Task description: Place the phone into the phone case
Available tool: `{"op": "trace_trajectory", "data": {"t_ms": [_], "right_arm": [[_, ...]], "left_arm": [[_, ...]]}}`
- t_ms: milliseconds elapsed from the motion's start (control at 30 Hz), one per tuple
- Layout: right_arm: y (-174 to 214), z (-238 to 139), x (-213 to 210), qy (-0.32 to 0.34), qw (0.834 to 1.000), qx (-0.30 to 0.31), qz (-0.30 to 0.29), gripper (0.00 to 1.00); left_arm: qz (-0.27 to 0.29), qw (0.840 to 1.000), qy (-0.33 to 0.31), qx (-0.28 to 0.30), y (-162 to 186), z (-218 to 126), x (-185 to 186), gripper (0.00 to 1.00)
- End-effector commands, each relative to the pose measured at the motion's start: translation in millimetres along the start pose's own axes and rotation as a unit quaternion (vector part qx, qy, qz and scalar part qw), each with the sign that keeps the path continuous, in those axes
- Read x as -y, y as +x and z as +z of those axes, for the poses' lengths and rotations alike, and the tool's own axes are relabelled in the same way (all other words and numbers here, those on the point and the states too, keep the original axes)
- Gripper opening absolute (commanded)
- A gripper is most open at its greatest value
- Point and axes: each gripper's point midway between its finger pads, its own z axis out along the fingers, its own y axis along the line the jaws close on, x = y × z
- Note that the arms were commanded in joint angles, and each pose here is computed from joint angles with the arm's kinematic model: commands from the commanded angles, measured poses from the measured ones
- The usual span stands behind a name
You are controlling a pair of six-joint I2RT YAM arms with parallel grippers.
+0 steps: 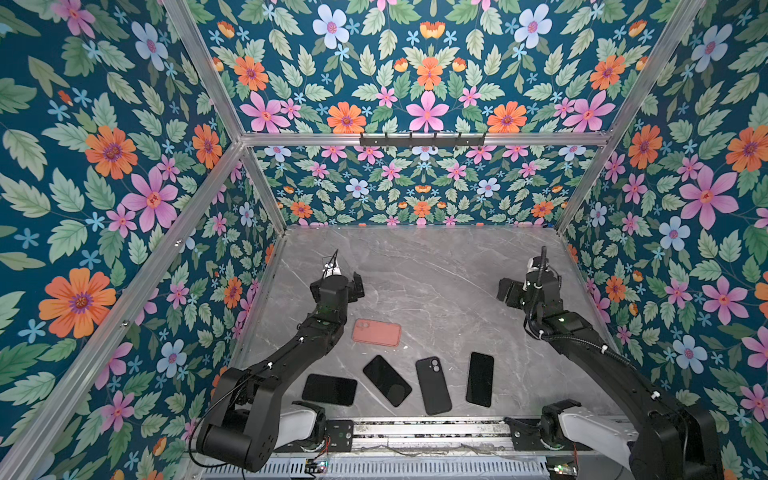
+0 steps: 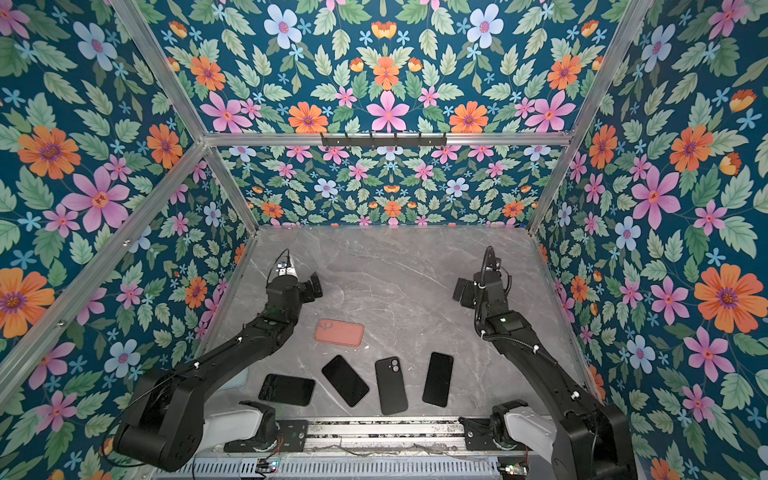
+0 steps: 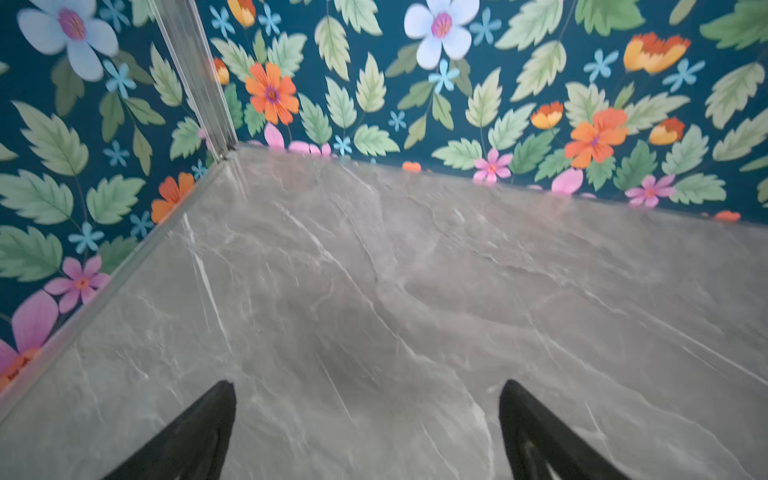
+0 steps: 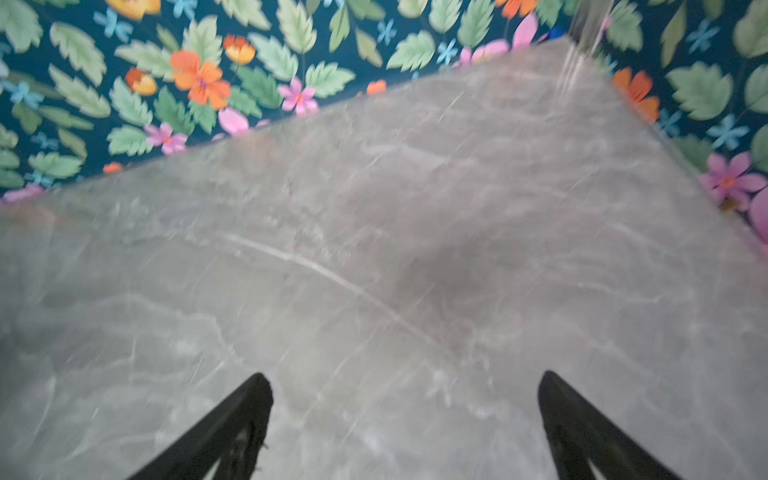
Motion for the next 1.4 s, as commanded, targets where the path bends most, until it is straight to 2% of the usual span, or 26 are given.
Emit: {"op": "trace_trajectory", "data": {"t_ms": [0,200,267,333,467,633,700,833,933,1200,1367], "right_arm": [[67.3,-18.5,0.1,0.017,0.993,-0.116,0.003,0.99],[137.1,-37.7,-61.0,-0.061,0.978,-0.182,-0.076,0.97],[154.6,-39.5,-84.8,-0.09,0.971,-0.196,-0.108,0.9],[168.9,-41.9,-104.6,-0.111,0.962,-0.213,-0.128,0.88],[194.6,-46.4,-137.2,-0.142,0.942,-0.247,-0.175,0.76],[224.4,-45.4,-159.1,-0.165,0.922,-0.303,-0.178,0.55],[233.7,-43.6,-161.3,-0.161,0.917,-0.316,-0.183,0.52],[246.7,-39.9,-164.0,-0.145,0.912,-0.328,-0.198,0.47],[253.1,-35.5,-162.4,-0.13,0.91,-0.339,-0.199,0.38],[250.3,-31.4,-148.9,-0.094,0.918,-0.332,-0.198,0.27],[248.9,-30.9,-146.5,-0.094,0.921,-0.324,-0.193,0.19]], "left_arm": [[-0.021,0.995,0.009,-0.099,52.1,-15.8,12.0,1.0],[-0.03,0.977,0.111,-0.179,95.8,-51.6,61.4,1.0],[-0.03,0.969,0.145,-0.199,104.2,-62.6,74.8,1.0],[-0.036,0.959,0.173,-0.221,112.0,-71.8,84.2,1.0],[-0.057,0.94,0.221,-0.252,123.1,-86.9,96.4,0.99],[-0.064,0.928,0.246,-0.272,134.3,-97.8,99.0,0.97],[-0.062,0.927,0.246,-0.277,138.1,-99.8,97.2,0.97],[-0.064,0.924,0.251,-0.282,141.4,-102.5,96.9,0.97],[-0.065,0.922,0.251,-0.287,145.7,-102.7,96.2,0.97],[-0.071,0.922,0.25,-0.287,149.4,-101.2,95.5,0.97],[-0.07,0.921,0.248,-0.291,151.6,-99.1,96.8,0.97]]}}
